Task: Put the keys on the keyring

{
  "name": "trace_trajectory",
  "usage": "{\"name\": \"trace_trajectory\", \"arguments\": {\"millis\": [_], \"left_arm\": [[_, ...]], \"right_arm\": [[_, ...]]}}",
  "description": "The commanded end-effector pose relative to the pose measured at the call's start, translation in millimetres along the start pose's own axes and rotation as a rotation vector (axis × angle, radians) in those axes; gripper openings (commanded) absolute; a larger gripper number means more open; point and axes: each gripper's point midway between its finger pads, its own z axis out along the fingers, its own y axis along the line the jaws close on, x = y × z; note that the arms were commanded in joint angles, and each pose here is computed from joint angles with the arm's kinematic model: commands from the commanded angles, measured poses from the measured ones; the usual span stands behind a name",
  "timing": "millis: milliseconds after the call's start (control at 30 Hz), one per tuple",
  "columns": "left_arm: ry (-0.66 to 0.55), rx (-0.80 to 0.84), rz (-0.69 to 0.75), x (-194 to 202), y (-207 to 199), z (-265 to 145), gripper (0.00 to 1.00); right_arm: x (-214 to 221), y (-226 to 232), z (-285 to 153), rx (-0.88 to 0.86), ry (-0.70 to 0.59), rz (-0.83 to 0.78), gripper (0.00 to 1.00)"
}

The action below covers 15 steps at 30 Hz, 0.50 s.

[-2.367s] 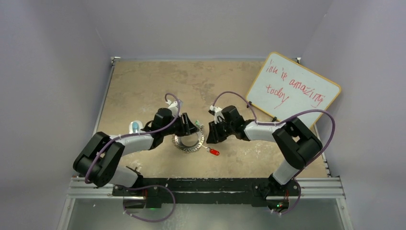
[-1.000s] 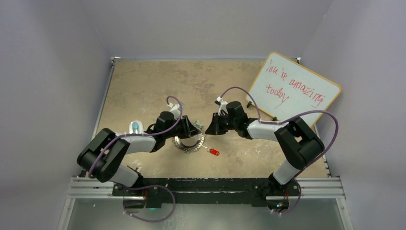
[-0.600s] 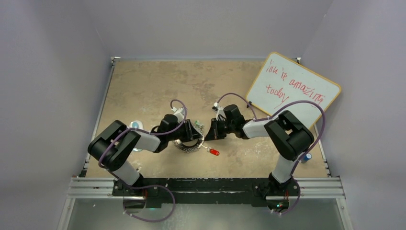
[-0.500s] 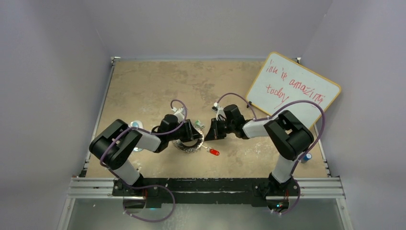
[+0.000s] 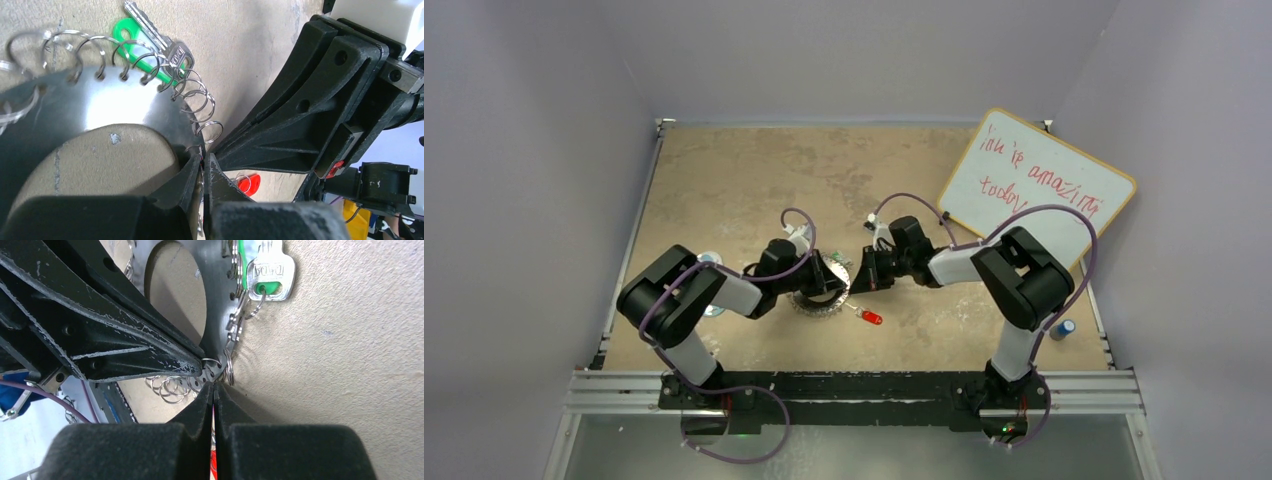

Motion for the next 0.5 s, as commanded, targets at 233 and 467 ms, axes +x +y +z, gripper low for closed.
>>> {"name": "trace_trajectory", "arguments": {"millis": [233, 467], "left_arm": [[-0.029, -0.017, 0.173, -26, -17, 0, 0.00], [0.001, -0.049, 0.341, -36, -23, -9, 0.00]], "right_arm": [[-12, -2, -15, 0.090, -0.034, -0.105, 0.05], [-59, 29, -54, 0.123, -0.237, -0.359, 0.18]]}}
